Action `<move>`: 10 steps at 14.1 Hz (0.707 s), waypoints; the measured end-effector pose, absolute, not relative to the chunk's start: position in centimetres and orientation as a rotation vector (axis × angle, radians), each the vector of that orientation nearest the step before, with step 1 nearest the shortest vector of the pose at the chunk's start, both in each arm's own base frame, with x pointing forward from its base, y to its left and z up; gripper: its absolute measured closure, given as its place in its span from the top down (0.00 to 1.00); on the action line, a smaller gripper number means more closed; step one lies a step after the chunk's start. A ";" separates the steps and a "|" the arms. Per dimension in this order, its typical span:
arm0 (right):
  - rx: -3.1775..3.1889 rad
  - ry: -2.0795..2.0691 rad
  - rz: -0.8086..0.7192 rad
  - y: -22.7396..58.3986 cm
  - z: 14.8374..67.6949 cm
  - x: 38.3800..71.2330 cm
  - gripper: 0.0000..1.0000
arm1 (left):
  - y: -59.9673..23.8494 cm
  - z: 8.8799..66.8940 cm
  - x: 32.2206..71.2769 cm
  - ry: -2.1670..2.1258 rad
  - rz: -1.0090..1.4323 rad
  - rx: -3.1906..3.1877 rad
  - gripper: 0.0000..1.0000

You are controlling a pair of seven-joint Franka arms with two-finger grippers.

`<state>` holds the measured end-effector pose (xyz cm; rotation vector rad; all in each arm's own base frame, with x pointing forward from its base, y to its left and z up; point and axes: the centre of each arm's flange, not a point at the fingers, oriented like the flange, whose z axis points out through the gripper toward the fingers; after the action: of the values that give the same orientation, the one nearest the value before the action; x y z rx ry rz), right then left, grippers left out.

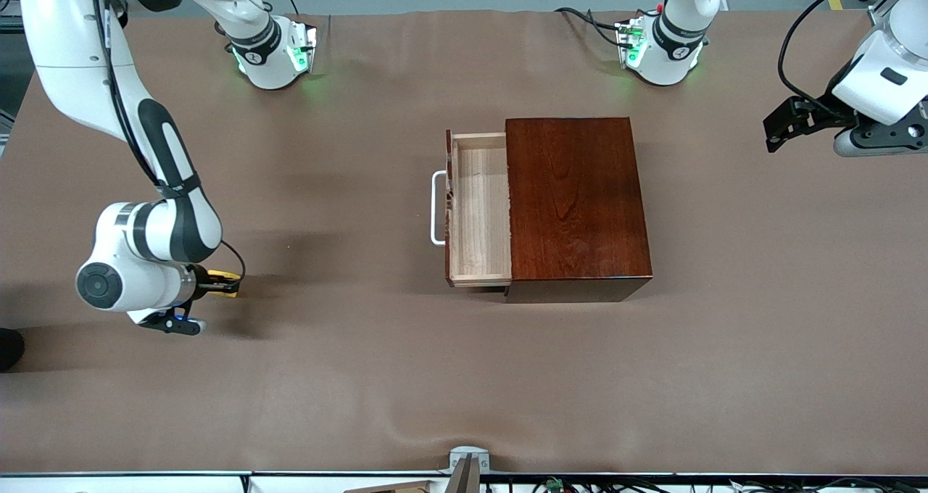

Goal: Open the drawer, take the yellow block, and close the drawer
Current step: 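Lower the block onto the table and open the right gripper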

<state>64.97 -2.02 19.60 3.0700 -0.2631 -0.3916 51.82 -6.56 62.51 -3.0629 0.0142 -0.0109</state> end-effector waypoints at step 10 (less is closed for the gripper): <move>3.086 -0.234 -0.348 -1.0 20.9 65.7 1.00 | -15.9 63.9 51.1 0.172 -0.075 -3.067 1.00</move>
<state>65.72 -1.02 20.89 3.0861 -0.2337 -0.3484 51.14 -15.95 63.86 -3.0667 0.1725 -0.0753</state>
